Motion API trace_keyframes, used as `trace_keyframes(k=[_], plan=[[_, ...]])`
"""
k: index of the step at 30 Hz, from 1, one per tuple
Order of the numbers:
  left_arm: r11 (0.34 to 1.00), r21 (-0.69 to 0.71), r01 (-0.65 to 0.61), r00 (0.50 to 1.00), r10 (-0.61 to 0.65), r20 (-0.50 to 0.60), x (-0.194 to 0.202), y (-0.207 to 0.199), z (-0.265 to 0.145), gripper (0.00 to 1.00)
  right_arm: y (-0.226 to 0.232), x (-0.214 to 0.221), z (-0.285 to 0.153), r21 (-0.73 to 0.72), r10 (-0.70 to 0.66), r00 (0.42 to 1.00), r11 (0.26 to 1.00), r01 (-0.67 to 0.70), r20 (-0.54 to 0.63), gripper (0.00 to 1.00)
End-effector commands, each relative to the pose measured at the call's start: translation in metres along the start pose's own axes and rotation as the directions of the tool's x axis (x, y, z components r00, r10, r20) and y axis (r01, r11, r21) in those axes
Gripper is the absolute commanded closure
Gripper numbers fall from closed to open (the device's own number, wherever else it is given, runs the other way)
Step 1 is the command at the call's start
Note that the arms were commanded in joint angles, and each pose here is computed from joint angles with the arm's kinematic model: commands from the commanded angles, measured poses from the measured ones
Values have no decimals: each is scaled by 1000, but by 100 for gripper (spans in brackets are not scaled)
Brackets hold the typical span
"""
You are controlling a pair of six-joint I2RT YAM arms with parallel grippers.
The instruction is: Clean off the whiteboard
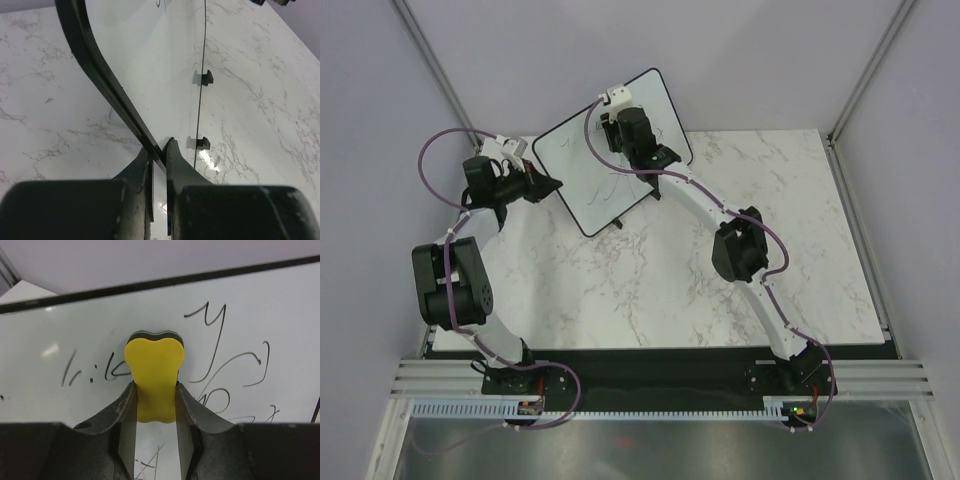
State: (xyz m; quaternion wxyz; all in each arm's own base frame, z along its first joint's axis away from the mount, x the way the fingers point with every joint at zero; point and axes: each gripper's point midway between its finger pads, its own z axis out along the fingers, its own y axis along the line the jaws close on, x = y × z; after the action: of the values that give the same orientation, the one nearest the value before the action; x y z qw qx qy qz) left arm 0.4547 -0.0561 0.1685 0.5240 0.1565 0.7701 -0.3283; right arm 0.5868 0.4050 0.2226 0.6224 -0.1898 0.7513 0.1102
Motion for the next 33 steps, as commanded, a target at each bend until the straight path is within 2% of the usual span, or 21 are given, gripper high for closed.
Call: trace_keyframes(k=[1,3,7,10,16,19,23,27,31,33], plan=[[916,-51,-398,917,396,-43,6,10,1,98,23,-31,0,0,-18,993,1000,18,115,100],[904,-45,-424,905,422,-49,8,6,3,98,33,-35,-5,-8,-62,991,998,64,121,100],[889,-52,-455,890,453,-45,2,2,4,98,83,-41,-24,-111,-125,982,984,141,141,100],[899,-53,-435,901,433,-37,-2,0,5,98,106,-35,-29,-195,-64,990,977,88,127,100],[901,-47,-431,902,430,-32,-3,-4,8,98,160,-16,-40,-314,-66,991,944,100,117,100],[902,-51,-429,903,428,-35,-2,-3,7,98,167,-20,-44,-333,-45,992,939,83,121,100],[902,-51,-429,903,428,-35,-2,-3,7,98,150,-21,-40,-278,-60,991,956,90,116,100],[900,-50,-433,901,432,-31,-4,-4,7,98,98,-16,-21,-195,8,997,981,7,76,100],[898,-48,-437,900,435,-32,-4,-5,7,98,18,-18,2,-58,84,993,995,-80,79,100],[897,-47,-440,898,439,-33,-3,-5,7,98,-4,-13,10,-36,121,990,992,-118,72,100]])
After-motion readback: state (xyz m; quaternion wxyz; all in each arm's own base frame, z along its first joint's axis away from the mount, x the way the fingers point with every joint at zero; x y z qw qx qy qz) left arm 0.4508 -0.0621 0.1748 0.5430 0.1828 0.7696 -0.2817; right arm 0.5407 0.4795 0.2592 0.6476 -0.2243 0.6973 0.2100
